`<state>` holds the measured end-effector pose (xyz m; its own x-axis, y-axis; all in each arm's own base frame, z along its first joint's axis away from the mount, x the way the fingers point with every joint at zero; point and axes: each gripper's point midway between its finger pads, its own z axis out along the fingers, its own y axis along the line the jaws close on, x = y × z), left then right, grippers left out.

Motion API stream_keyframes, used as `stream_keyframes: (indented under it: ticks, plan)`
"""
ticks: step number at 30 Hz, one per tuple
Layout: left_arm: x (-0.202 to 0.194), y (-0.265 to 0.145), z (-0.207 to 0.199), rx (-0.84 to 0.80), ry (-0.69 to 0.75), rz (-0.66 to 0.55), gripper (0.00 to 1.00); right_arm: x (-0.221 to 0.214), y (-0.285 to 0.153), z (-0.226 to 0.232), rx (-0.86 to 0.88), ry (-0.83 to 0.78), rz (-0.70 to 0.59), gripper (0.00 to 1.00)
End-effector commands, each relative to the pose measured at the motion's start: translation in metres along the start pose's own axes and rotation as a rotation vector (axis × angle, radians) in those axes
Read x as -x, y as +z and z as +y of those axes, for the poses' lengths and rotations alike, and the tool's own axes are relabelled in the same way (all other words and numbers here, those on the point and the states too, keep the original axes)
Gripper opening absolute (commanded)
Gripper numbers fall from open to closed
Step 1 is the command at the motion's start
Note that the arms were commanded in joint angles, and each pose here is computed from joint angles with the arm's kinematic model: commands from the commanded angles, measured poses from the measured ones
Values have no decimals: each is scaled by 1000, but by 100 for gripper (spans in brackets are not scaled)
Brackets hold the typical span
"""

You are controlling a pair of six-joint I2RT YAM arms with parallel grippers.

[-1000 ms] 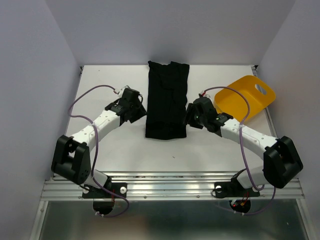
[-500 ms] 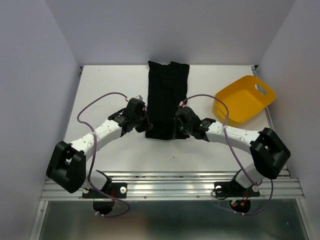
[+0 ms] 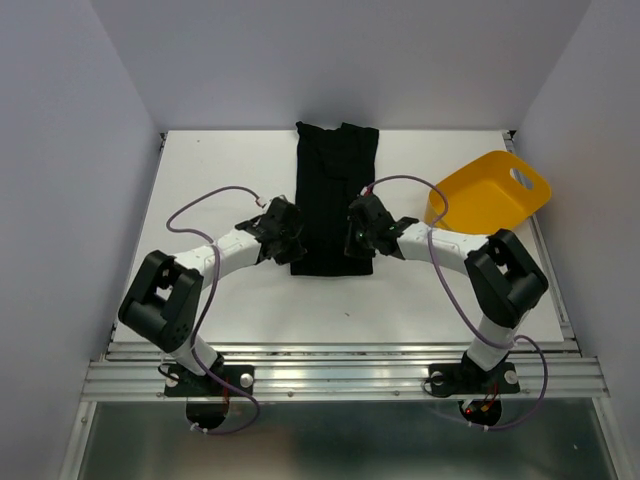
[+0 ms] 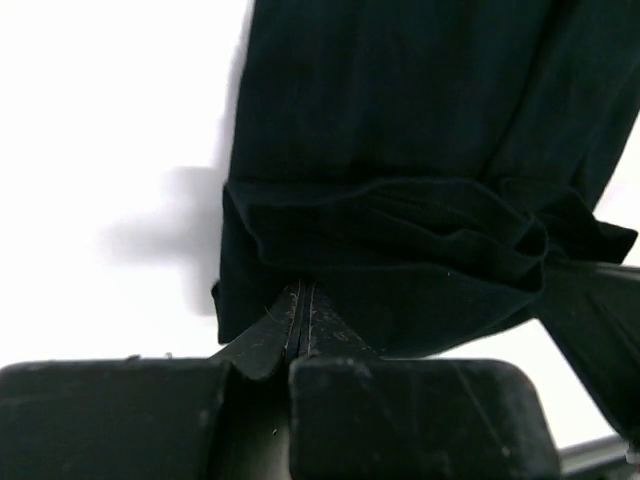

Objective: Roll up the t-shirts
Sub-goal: Roll the T-shirt to the center of the board.

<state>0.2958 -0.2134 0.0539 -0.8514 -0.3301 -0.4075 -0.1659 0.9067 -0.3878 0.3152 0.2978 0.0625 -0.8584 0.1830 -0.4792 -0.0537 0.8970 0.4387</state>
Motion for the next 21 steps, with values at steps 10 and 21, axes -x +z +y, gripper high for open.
stream_keyframes:
  ticks: [10, 21]
  plan:
    - [43, -38, -41, -111, 57, -132, 0, 33, -7, 24, 72, -41, -61, 1]
    - [7, -26, -63, -218, 32, 9, 0, 28, -39, 54, 229, 11, -64, 1]
